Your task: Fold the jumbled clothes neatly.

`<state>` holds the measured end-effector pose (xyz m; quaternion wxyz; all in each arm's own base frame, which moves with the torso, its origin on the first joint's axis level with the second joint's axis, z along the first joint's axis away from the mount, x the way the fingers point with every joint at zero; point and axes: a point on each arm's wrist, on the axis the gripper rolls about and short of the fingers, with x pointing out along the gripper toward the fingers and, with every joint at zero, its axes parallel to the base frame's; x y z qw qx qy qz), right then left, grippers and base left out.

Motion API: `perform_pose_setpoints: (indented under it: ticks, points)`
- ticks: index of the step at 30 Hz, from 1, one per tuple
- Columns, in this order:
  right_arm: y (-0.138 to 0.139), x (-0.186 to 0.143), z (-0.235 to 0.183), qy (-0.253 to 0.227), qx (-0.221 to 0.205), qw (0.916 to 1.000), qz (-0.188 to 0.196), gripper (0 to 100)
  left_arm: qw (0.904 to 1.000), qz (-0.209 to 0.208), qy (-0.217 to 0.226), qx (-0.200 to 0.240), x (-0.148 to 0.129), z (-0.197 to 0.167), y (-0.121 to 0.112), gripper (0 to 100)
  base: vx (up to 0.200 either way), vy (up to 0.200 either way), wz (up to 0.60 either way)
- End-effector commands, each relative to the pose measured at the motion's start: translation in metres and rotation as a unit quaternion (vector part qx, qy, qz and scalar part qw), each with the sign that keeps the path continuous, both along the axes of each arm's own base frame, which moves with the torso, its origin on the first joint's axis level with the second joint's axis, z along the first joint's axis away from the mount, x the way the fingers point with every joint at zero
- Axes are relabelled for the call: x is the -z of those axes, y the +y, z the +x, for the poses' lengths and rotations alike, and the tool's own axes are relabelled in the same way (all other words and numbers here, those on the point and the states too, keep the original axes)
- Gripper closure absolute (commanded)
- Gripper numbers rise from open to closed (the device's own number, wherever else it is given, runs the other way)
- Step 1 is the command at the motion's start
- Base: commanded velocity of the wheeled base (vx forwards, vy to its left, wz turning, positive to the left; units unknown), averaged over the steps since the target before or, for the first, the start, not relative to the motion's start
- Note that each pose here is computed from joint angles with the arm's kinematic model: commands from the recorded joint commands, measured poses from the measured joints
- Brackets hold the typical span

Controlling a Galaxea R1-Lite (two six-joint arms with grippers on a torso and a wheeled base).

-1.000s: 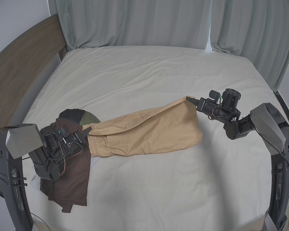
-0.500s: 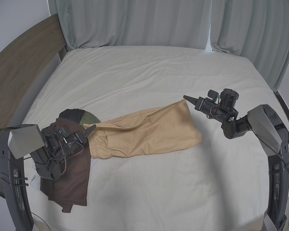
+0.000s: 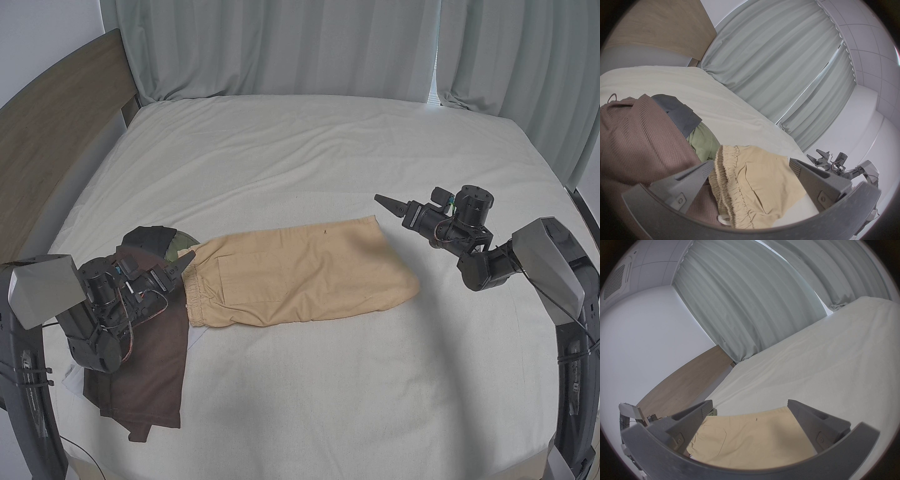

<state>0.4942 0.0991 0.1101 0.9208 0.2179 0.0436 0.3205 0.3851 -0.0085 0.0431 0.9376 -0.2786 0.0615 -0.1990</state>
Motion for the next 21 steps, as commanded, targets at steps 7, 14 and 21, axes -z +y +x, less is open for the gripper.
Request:
perform_pose_setpoints:
  ticks: [7, 14, 21]
  points:
    - [-0.009, -0.022, -0.066, 0.023, 0.000, 0.9996, -0.016, 0, 0.9998, 0.003, -0.015, 0.016, -0.027, -0.022, -0.004, 0, 0.000, 0.000, 0.00]
    - [-0.013, -0.009, -0.091, 0.069, -0.001, 0.9973, -0.025, 0, 0.9974, 0.031, -0.015, 0.063, -0.036, -0.050, -0.006, 0, 0.000, 0.000, 0.00]
    - [-0.013, 0.016, -0.109, 0.113, -0.006, 0.9926, -0.046, 0, 0.9908, 0.087, -0.009, 0.104, -0.023, -0.068, -0.006, 0, 0.000, 0.000, 0.00]
